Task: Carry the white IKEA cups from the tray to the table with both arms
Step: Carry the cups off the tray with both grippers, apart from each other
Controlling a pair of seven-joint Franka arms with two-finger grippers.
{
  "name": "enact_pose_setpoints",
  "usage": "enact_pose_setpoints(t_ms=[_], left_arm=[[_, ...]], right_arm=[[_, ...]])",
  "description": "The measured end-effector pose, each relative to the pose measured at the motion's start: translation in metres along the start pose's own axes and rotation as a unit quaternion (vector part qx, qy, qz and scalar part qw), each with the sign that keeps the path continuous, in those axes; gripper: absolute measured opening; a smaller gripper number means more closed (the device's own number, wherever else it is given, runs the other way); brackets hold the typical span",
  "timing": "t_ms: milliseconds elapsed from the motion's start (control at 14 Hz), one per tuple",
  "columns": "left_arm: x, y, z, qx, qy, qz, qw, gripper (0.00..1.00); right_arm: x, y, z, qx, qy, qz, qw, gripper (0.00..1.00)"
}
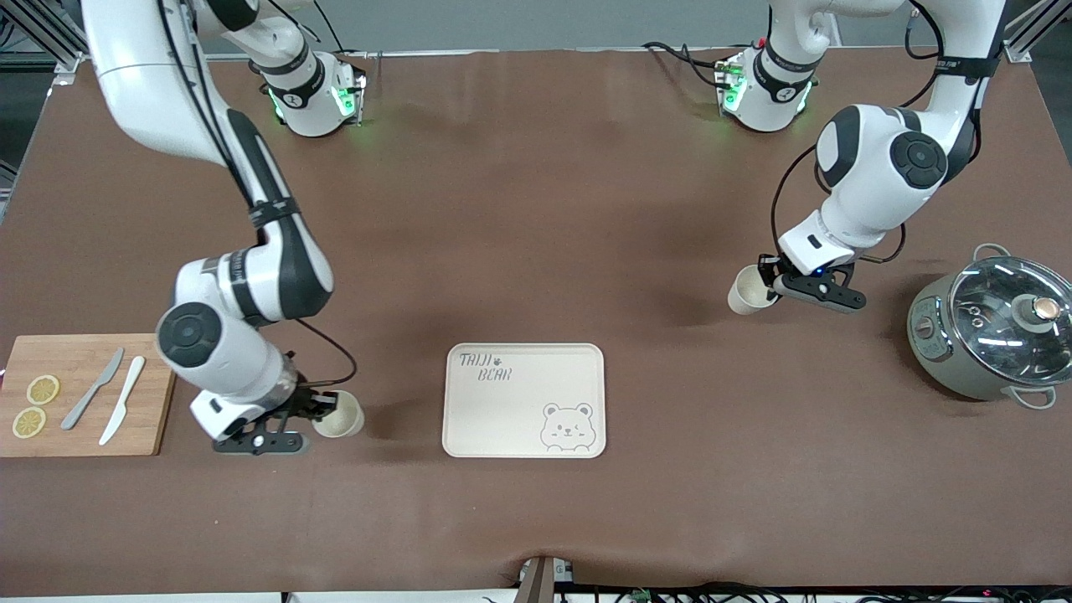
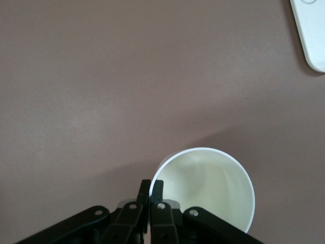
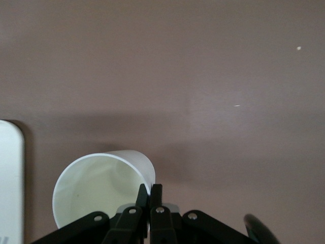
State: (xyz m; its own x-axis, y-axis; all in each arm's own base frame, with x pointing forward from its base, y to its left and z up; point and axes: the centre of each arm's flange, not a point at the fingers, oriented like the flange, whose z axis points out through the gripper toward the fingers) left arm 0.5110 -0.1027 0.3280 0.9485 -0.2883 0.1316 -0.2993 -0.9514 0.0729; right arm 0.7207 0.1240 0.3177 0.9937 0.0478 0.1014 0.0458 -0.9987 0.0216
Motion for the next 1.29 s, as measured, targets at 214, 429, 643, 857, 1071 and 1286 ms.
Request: enact_pose_setpoints(t_ms=[214, 429, 643, 857, 1071, 1286], left_arm=[[-0.003, -0.001, 0.01, -0.005, -0.004, -0.009, 1.0, 0.03], [-0.003, -0.004, 0.034, -0.001, -0.003, -0.013, 1.0, 0.03], [-0.004, -0.007, 0.057, 0.003, -0.004, -0.015, 1.0, 0.03], [-0.004, -0.01, 0.072, 0.008, 0.003, -0.017, 1.0, 0.03], [-0.005, -0.012, 0.083, 0.011, 0.005, -0.017, 1.0, 0.03], [-0.005, -0.012, 0.085, 0.012, 0.006, -0.017, 1.0, 0.03]], right_arm=[[0.002, 0.058, 0.007, -0.001, -0.006, -0.036, 0.999, 0.04], [0.002, 0.097, 0.01, 0.015, -0.006, -0.064, 0.998, 0.04], [0.0, 0.127, 0.016, 0.019, -0.003, -0.087, 0.996, 0.04], [-0.005, 0.161, 0.033, 0.019, -0.005, -0.096, 0.995, 0.04], [-0.01, 0.176, 0.053, 0.031, -0.014, -0.086, 0.996, 0.04], [-0.014, 0.175, 0.07, 0.036, -0.025, -0.084, 0.995, 0.04]])
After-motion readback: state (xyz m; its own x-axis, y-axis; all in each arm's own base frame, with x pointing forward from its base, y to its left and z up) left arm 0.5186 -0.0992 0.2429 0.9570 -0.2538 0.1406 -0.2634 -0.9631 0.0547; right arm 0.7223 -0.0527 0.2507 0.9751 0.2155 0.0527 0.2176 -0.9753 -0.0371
